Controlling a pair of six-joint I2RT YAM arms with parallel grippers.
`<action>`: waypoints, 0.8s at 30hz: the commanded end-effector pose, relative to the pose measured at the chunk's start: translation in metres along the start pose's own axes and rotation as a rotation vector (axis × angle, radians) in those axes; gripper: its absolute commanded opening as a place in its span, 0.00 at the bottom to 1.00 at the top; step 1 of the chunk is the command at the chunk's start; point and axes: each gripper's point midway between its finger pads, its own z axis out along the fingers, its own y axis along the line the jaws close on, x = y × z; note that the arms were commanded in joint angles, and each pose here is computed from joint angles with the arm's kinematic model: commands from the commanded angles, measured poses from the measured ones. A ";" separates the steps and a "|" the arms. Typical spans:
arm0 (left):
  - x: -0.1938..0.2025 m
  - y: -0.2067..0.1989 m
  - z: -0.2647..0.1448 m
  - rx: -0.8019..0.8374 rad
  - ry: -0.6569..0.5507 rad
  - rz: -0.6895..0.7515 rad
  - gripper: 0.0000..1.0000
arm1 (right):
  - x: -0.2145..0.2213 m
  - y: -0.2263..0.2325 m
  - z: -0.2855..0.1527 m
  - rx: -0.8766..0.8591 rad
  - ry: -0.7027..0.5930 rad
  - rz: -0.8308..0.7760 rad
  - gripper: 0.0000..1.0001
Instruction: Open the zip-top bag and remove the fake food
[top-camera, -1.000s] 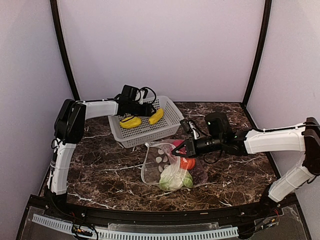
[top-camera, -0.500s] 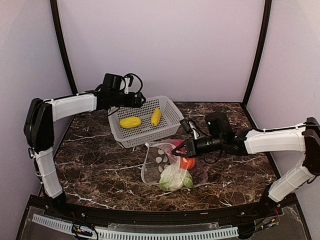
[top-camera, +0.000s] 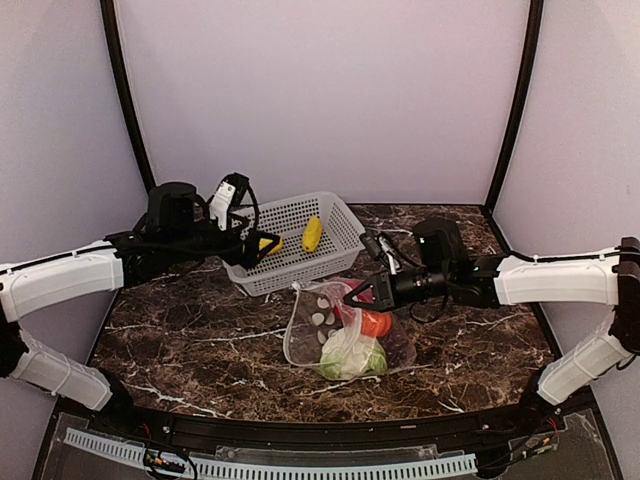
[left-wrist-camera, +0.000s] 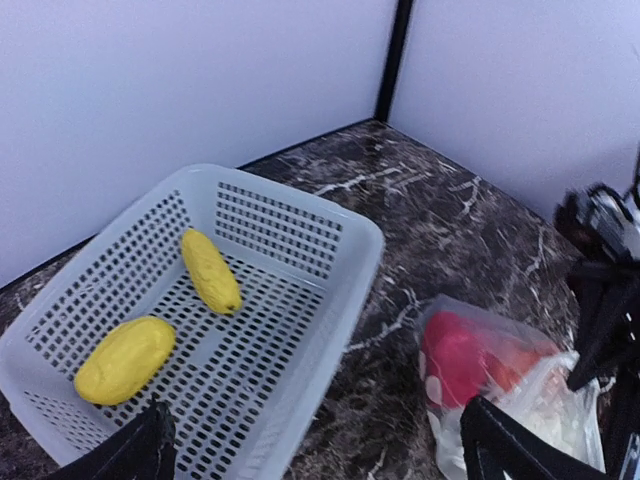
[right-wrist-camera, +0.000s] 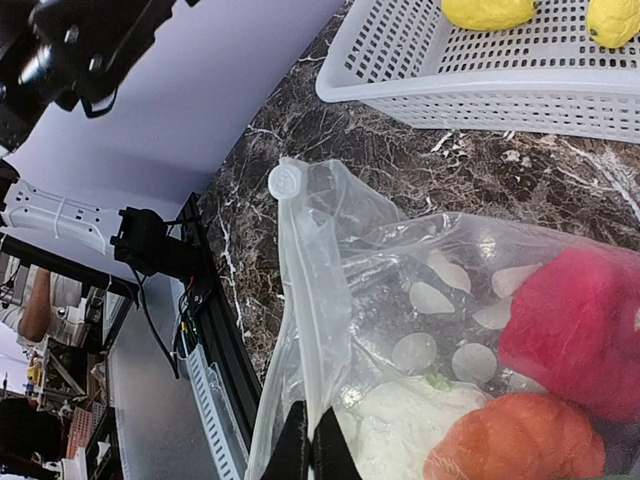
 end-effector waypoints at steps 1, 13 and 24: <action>0.036 -0.073 -0.028 0.207 0.017 0.233 0.99 | -0.015 0.015 -0.003 -0.049 -0.028 -0.051 0.00; 0.131 -0.160 -0.023 0.476 0.110 0.524 0.90 | -0.018 0.025 -0.001 -0.086 -0.017 -0.057 0.00; 0.169 -0.186 0.020 0.547 0.145 0.743 0.53 | -0.014 0.036 -0.001 -0.113 0.005 -0.065 0.00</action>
